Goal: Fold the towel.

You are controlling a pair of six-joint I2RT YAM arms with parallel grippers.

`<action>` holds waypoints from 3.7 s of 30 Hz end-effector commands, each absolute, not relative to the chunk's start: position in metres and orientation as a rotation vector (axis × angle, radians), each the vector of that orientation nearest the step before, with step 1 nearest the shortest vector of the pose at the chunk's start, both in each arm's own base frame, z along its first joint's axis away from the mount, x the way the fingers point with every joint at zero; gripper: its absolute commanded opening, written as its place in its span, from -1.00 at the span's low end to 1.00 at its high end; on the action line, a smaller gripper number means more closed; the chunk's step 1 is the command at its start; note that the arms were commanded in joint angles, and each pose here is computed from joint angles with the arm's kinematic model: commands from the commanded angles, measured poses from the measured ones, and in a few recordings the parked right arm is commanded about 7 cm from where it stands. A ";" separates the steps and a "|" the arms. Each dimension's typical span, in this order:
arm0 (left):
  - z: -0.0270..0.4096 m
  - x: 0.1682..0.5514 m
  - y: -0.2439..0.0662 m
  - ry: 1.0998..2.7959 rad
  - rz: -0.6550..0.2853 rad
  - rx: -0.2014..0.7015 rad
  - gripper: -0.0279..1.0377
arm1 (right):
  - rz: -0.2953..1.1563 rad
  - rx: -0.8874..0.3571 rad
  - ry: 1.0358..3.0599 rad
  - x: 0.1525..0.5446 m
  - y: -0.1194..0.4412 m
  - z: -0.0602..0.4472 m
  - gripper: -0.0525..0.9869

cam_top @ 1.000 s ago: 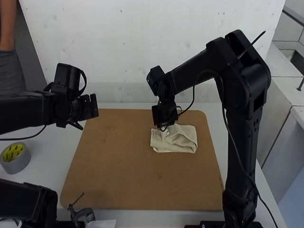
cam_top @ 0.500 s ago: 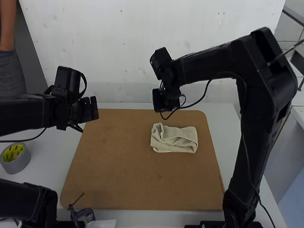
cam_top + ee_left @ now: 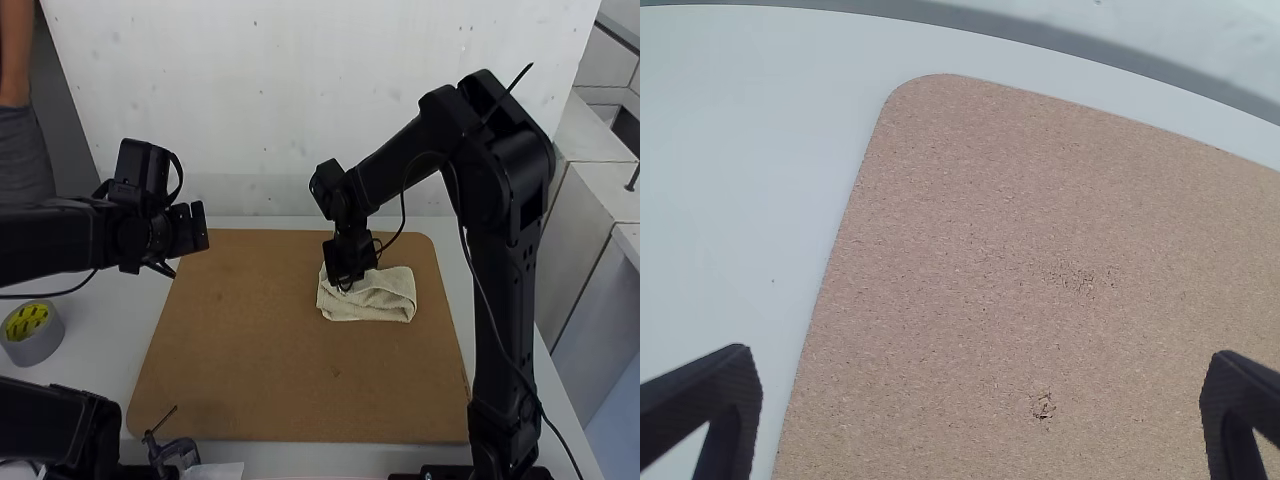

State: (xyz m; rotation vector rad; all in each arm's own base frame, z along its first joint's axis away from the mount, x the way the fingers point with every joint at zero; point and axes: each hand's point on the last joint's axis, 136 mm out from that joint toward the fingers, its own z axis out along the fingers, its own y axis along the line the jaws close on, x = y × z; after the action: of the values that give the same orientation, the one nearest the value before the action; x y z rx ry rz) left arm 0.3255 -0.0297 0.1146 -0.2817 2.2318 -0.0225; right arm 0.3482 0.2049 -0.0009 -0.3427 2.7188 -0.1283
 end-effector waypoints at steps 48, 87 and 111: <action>0.118 0.328 -0.032 2.210 -0.008 -0.136 0.89 | 0.017 -0.177 2.442 0.375 0.171 0.109 0.91; 0.152 0.305 -0.052 2.143 -0.177 0.025 0.90 | 0.032 0.256 1.864 0.258 -0.023 0.197 0.94; 0.187 0.280 -0.040 1.994 -0.167 -0.015 0.90 | 0.130 0.162 1.684 0.230 -0.003 0.197 0.94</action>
State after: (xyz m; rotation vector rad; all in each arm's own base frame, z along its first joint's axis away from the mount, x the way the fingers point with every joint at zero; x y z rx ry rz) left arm 0.2849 -0.0454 0.1749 0.0023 2.0439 -0.1784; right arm 0.2328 -0.0045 0.1893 0.1793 1.7239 0.1258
